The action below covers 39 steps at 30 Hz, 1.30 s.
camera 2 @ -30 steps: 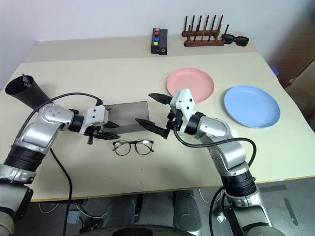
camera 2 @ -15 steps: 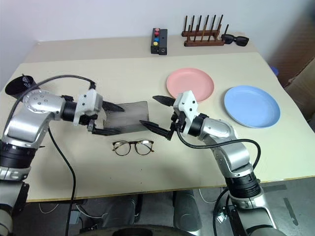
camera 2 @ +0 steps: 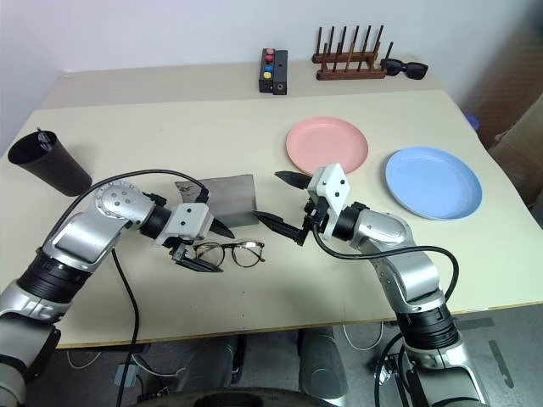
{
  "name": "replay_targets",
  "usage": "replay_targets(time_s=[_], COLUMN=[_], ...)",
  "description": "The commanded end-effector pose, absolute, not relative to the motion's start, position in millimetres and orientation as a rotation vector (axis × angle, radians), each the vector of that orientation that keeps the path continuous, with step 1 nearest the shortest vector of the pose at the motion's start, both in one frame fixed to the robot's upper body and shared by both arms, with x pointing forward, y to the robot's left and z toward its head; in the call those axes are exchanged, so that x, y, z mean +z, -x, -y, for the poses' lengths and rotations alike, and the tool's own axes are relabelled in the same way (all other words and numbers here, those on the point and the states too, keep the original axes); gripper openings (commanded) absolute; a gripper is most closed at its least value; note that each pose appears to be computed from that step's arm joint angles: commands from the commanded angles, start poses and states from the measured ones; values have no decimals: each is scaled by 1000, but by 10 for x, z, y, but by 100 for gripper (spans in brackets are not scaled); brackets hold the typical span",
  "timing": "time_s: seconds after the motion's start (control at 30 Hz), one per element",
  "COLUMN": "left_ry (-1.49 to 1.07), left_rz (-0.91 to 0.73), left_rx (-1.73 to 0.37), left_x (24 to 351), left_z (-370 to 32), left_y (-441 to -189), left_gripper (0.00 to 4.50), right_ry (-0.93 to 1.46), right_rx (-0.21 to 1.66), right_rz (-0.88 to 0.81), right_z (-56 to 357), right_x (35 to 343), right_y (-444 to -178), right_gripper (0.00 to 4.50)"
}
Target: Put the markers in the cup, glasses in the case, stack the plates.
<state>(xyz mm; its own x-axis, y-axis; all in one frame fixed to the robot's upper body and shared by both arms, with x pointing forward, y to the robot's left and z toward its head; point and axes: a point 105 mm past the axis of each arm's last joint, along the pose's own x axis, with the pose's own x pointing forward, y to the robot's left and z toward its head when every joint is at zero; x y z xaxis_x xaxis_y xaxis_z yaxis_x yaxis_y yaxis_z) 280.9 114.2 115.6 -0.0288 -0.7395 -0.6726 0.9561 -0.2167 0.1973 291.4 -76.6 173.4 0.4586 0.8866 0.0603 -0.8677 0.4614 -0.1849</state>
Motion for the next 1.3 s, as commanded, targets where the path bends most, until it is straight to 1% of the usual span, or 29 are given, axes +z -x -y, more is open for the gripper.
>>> replay_targets(time_s=[0.03,0.1,0.13,0.27,0.53,0.63,0.87,1.0,1.17,1.23,1.3], left_ry=[-836,-829,-827,-799,-782,-761,-716,-648,-528,-523,-553], left_rz=[-343,-349,-350,-364,-384,-381,-360,-305,-183,-144,-127], left_rx=[-1624,-1628,-1629,-1634,-1625,-1628,-1634,-1640,-1640,-1606,-1557], left_x=[1184,1171,1168,1125,1030,1040,1106,1275,1702,1865,1945], left_z=[-1097,-1086,-1083,-1088,-1156,-1166,-1172,-1159,-1141,-1177,-1223], left_y=[-2853,-2856,-2857,-2845,-2836,-2826,-2810,-2797,-2777,-2823,-2895], left_gripper=[362,309,273,79,79,1,1,1,1,1,1], right_ry=[152,151,151,148,150,150,151,165,209,224,232], right_rx=[1088,1087,1087,1087,1092,1094,1093,1070,994,971,963], right_rz=[229,229,229,229,232,232,231,232,228,225,221], right_z=[734,730,728,720,715,711,719,778,1003,1087,1133], right_x=[1883,1882,1881,1882,1893,1893,1892,1899,1913,1916,1912], right_y=[-2848,-2848,-2847,-2851,-2851,-2850,-2858,-2892,-2999,-3034,-3047], right_gripper=[450,450,450,450,450,450,450,450,450,450,450])
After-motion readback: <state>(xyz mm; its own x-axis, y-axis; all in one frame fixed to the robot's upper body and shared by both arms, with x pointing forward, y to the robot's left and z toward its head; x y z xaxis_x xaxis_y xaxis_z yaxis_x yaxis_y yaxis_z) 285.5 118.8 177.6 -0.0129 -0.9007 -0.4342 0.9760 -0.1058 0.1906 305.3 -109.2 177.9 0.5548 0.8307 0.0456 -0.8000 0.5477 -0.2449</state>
